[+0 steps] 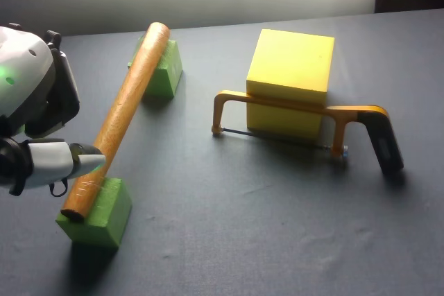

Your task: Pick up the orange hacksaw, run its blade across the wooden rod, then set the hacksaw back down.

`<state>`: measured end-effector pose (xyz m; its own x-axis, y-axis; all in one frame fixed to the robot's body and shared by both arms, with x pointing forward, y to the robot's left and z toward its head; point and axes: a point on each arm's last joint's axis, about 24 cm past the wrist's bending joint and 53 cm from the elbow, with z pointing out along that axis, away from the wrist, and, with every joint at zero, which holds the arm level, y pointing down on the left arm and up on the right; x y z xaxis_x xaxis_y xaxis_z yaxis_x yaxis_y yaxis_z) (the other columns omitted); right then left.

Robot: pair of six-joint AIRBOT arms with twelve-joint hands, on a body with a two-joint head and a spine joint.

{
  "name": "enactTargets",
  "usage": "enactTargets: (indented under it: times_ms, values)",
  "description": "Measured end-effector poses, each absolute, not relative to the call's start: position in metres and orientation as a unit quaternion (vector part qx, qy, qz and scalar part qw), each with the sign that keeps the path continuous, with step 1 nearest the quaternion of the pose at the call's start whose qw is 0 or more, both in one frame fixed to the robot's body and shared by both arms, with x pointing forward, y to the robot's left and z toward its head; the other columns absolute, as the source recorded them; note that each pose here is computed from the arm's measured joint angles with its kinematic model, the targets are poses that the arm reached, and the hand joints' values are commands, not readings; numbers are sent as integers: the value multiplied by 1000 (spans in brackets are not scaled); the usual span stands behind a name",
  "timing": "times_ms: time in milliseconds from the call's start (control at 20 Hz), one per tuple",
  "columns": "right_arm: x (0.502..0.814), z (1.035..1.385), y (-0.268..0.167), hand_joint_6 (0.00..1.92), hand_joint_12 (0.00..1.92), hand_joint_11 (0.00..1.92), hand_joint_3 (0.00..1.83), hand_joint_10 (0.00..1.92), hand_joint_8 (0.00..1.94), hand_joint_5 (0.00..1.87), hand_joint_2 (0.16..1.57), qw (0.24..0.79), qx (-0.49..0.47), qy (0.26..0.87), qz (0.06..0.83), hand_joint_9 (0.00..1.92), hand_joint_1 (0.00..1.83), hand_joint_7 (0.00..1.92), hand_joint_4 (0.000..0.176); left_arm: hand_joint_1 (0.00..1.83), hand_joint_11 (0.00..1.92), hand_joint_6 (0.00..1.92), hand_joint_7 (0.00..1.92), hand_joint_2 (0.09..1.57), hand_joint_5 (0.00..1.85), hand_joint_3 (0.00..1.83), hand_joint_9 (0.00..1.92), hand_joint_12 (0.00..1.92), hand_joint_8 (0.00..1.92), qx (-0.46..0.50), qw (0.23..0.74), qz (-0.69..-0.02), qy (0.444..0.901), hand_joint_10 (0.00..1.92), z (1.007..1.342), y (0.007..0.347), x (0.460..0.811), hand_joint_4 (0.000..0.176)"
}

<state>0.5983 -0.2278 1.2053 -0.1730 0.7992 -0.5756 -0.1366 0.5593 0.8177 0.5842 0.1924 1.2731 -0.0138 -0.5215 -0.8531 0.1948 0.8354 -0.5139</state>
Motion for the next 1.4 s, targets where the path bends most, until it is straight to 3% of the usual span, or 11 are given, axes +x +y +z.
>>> enactTargets:
  times_ms: [50, 100, 450, 500, 600, 650, 850, 1000, 1100, 1350, 1400]
  values:
    - [598, 1205, -228, 61, 643, 4, 119, 98, 57, 271, 1172, 590, 254, 656, 396, 238, 71, 283, 0, 0, 0, 53, 56, 1178, 77, 194, 19, 57, 55, -123, 691, -259, 663, 48, 1273, 192, 584, 0]
    - [598, 1203, -227, 7, 666, 0, 12, 19, 6, 300, 1223, 587, 255, 658, 397, 279, 81, 307, 0, 0, 7, 3, 84, 1260, 105, 36, 44, 8, 4, -123, 690, -258, 665, 4, 1272, 192, 584, 0]
    - [599, 1195, -231, 0, 612, 0, 0, 1, 0, 284, 1224, 569, 282, 661, 399, 262, 55, 284, 0, 0, 39, 13, 137, 1279, 150, 13, 94, 26, 15, -108, 669, -273, 683, 14, 1261, 182, 585, 0]
    - [599, 1190, -232, 5, 676, 0, 0, 6, 5, 303, 1208, 558, 297, 662, 402, 281, 116, 302, 0, 0, 39, 11, 131, 1277, 149, 11, 88, 27, 11, -100, 660, -277, 691, 10, 1256, 178, 585, 0]
    - [598, 1182, -228, 1, 621, 0, 0, 1, 1, 256, 1122, 538, 307, 670, 409, 239, 372, 253, 0, 0, 39, 8, 138, 1277, 148, 9, 99, 30, 11, -83, 646, -273, 708, 12, 1242, 173, 582, 0]
    - [598, 1180, -226, 1, 618, 0, 0, 0, 0, 253, 1108, 533, 309, 671, 412, 234, 408, 248, 0, 0, 21, 1, 118, 1277, 126, 8, 81, 24, 2, -84, 642, -270, 712, 3, 1238, 175, 581, 0]
    - [609, 1173, -223, 0, 333, 0, 0, 0, 0, 142, 1072, 509, 347, 663, 426, 104, 695, 126, 0, 0, 22, 2, 115, 1280, 131, 6, 79, 29, 1, -96, 631, -263, 723, 4, 1216, 185, 576, 0]
    - [616, 1158, -232, 0, 176, 0, 0, 0, 0, 127, 902, 464, 428, 648, 426, 54, 1048, 82, 0, 0, 16, 3, 108, 1281, 119, 6, 76, 30, 2, -96, 631, -264, 723, 2, 1204, 189, 570, 0]
    - [620, 1146, -232, 0, 138, 0, 0, 0, 0, 110, 912, 438, 456, 648, 424, 32, 1086, 61, 0, 0, 33, 9, 126, 1281, 137, 4, 94, 42, 8, -99, 629, -259, 726, 8, 1196, 194, 566, 0]
    - [630, 1110, -201, 2, 329, 0, 0, 4, 3, 115, 910, 375, 475, 668, 433, 52, 1201, 72, 0, 0, 6, 1, 111, 1276, 125, 1, 76, 42, 4, -127, 619, -265, 728, 5, 1167, 195, 551, 0]
    - [633, 1107, -198, 2, 290, 0, 12, 3, 1, 119, 947, 370, 479, 667, 435, 41, 1217, 70, 0, 0, 32, 11, 141, 1272, 150, 0, 101, 57, 15, -131, 615, -269, 729, 14, 1160, 193, 547, 0]
